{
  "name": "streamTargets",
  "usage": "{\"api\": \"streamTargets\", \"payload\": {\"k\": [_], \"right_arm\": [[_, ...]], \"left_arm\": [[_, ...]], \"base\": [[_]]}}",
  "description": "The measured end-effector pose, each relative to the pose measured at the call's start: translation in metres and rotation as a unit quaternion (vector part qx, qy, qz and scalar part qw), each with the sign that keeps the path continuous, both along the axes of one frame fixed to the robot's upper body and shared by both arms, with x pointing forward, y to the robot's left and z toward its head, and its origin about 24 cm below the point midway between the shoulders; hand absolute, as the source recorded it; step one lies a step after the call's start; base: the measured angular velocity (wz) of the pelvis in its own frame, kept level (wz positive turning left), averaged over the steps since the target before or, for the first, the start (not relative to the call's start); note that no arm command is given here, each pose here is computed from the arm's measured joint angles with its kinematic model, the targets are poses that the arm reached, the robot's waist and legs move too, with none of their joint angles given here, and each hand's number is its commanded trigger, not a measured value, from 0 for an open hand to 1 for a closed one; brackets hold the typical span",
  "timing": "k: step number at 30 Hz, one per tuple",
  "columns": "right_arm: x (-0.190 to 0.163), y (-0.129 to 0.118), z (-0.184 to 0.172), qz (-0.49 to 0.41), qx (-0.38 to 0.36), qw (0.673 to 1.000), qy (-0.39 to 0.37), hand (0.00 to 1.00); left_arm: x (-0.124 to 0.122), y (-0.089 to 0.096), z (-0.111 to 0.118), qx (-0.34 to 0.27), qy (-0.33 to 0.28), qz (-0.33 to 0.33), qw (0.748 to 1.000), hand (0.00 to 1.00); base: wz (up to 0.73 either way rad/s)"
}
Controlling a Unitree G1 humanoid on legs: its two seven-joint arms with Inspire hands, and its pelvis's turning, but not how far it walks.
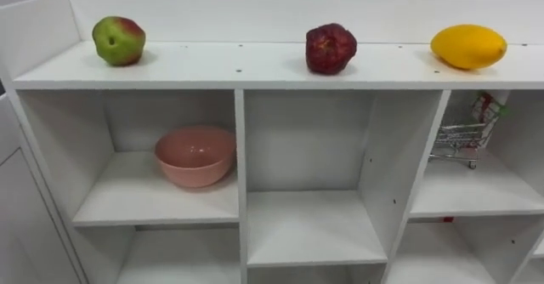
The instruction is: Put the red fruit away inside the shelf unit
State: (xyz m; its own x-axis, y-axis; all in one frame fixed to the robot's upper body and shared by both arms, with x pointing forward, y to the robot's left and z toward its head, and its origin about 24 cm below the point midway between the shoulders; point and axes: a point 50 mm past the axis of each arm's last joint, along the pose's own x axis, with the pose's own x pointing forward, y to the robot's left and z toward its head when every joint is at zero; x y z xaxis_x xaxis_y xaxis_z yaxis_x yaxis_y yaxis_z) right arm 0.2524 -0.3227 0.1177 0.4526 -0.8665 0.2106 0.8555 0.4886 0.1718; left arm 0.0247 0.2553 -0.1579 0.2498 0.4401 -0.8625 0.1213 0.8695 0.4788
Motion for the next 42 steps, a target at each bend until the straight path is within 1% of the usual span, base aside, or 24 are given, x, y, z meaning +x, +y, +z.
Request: {"api": "streamTargets", "payload": {"k": [2, 8, 12, 16, 18, 20, 23, 28, 33, 36, 38, 42], "right_arm": [[0.012, 0.011, 0.020, 0.034, -0.033, 0.999, -0.023, 0.00], [0.031, 0.026, 0.058, 0.075, -0.100, 0.990, -0.062, 0.00], [0.031, 0.040, 0.072, 0.111, -0.127, 0.982, -0.084, 0.00], [0.043, 0.058, 0.093, 0.153, -0.145, 0.971, -0.115, 0.00], [0.046, 0.061, 0.104, 0.160, -0.151, 0.967, -0.132, 0.00], [0.048, 0.065, 0.119, 0.164, -0.163, 0.961, -0.151, 0.00], [0.050, 0.069, 0.133, 0.174, -0.186, 0.953, -0.164, 0.00], [0.053, 0.074, 0.137, 0.200, -0.210, 0.944, -0.156, 0.00], [0.056, 0.080, 0.136, 0.241, -0.228, 0.933, -0.141, 0.00], [0.067, 0.088, 0.137, 0.271, -0.231, 0.926, -0.124, 0.00], [0.080, 0.086, 0.135, 0.292, -0.221, 0.925, -0.099, 0.00], [0.087, 0.080, 0.131, 0.302, -0.211, 0.927, -0.070, 0.00]], "left_arm": [[0.004, 0.000, 0.000, -0.006, 0.000, -0.008, 1.000, 0.00], [0.009, -0.003, -0.001, -0.019, 0.008, -0.041, 0.999, 0.00], [0.009, -0.002, -0.001, -0.018, 0.009, -0.046, 0.999, 0.00], [0.010, -0.002, -0.001, -0.019, 0.011, -0.054, 0.998, 0.00], [0.008, -0.002, -0.001, -0.020, 0.013, -0.053, 0.998, 0.00], [0.012, -0.002, 0.000, -0.019, 0.008, -0.055, 0.998, 0.00], [0.012, -0.002, 0.000, -0.017, 0.007, -0.056, 0.998, 0.00], [0.014, -0.001, 0.000, -0.016, 0.004, -0.057, 0.998, 0.00], [0.023, -0.001, 0.003, -0.014, -0.013, -0.061, 0.998, 0.00], [0.026, 0.002, 0.005, -0.010, -0.020, -0.065, 0.998, 0.00], [0.033, 0.004, 0.008, -0.004, -0.031, -0.077, 0.997, 0.00], [0.039, 0.003, 0.010, -0.006, -0.044, -0.081, 0.996, 0.00]], "base": [[0.07], [0.01], [0.06], [0.00], [0.00], [0.00], [0.10], [0.03], [0.01], [0.04], [0.10], [0.06]]}}
